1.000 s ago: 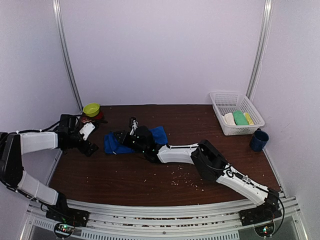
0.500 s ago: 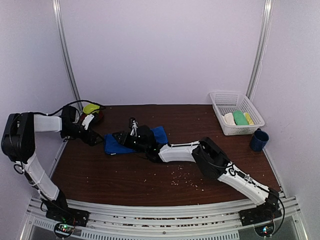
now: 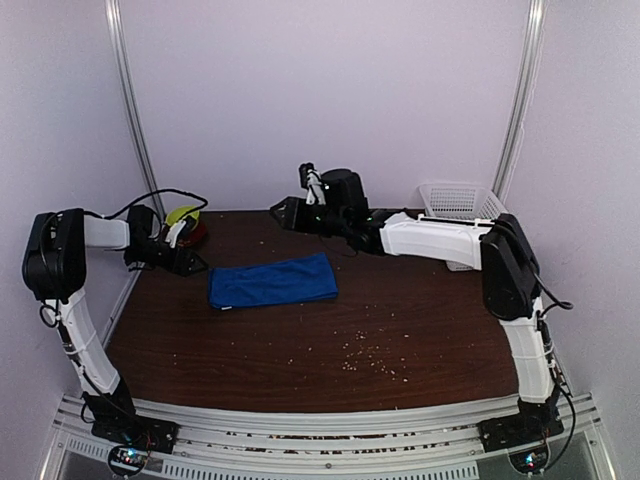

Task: Roll the towels
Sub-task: Smooth out the towel at the center of the board.

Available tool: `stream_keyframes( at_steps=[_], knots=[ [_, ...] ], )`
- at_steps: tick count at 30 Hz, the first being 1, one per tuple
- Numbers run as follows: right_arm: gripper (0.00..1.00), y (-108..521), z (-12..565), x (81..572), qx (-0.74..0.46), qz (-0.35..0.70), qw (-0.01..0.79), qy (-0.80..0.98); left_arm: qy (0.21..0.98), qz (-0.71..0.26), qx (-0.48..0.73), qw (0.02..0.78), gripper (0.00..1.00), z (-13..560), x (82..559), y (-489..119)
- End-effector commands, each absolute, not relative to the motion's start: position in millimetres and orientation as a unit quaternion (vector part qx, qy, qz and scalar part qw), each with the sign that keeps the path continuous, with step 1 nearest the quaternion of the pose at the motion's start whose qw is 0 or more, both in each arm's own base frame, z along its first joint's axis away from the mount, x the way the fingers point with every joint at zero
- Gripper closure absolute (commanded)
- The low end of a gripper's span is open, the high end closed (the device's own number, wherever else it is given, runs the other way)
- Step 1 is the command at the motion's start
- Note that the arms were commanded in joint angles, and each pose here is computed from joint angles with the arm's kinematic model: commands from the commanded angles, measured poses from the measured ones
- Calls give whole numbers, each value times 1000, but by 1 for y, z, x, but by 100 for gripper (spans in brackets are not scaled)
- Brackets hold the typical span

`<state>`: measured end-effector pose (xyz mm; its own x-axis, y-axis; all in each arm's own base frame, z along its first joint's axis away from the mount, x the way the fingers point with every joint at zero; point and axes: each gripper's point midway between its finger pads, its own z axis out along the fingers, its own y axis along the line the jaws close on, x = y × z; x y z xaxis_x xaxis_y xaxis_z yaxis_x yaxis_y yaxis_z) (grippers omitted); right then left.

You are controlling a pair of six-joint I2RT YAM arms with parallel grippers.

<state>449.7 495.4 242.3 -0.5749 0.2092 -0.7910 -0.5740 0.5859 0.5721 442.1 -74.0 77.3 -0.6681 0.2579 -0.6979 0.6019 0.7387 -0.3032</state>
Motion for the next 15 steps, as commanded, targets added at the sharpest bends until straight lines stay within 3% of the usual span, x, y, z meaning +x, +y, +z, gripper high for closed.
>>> stream_keyframes(
  at_steps=[1,3,10,15],
  knots=[
    [56,451,164,456,-125,362,403,831,865,-242,262,352,31,95,458,-77],
    [59,445,149,454,-128,352,389,841,864,-231,272,354,38,95,460,-81],
    [72,445,106,441,-141,347,343,862,852,-218,322,351,78,96,458,-116],
    [75,441,87,440,-138,337,327,872,848,-211,345,342,92,88,453,-134]
  ],
)
